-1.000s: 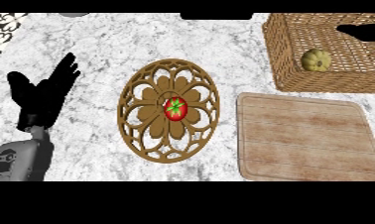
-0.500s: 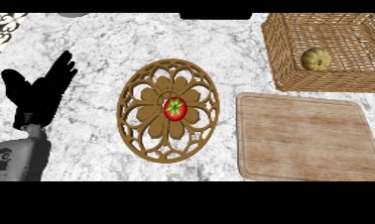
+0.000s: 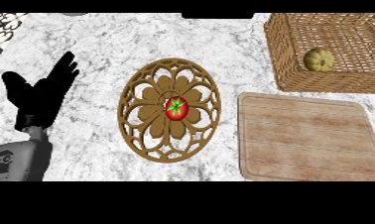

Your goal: Pick the squash from the cutting board and place it in the basket

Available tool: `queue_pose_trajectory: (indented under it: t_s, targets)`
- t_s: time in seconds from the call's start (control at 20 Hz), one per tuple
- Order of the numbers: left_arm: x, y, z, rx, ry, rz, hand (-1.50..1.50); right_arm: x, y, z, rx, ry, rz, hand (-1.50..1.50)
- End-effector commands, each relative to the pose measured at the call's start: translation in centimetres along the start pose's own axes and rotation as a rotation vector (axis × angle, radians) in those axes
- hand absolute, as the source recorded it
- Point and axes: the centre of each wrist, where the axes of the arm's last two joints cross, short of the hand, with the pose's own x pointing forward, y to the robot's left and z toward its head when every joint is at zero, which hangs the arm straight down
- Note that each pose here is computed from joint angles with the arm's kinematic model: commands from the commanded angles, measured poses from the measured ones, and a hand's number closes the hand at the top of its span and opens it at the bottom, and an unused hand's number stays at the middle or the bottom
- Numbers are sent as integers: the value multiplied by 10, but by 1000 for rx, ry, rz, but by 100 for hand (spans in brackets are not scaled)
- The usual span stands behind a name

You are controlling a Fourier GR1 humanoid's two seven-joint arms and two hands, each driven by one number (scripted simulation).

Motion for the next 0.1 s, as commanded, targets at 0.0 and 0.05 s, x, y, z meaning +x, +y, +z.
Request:
queue_pose_trajectory:
  t_s: [0.0,0.05]
  targets:
    - [-4,9,-3,8,-3,0,0,3,-45,18,68,10,0,-150]
    - [-10,-1,6,-6,-7,-15,0,-4,-53,26,64,9,16,-150]
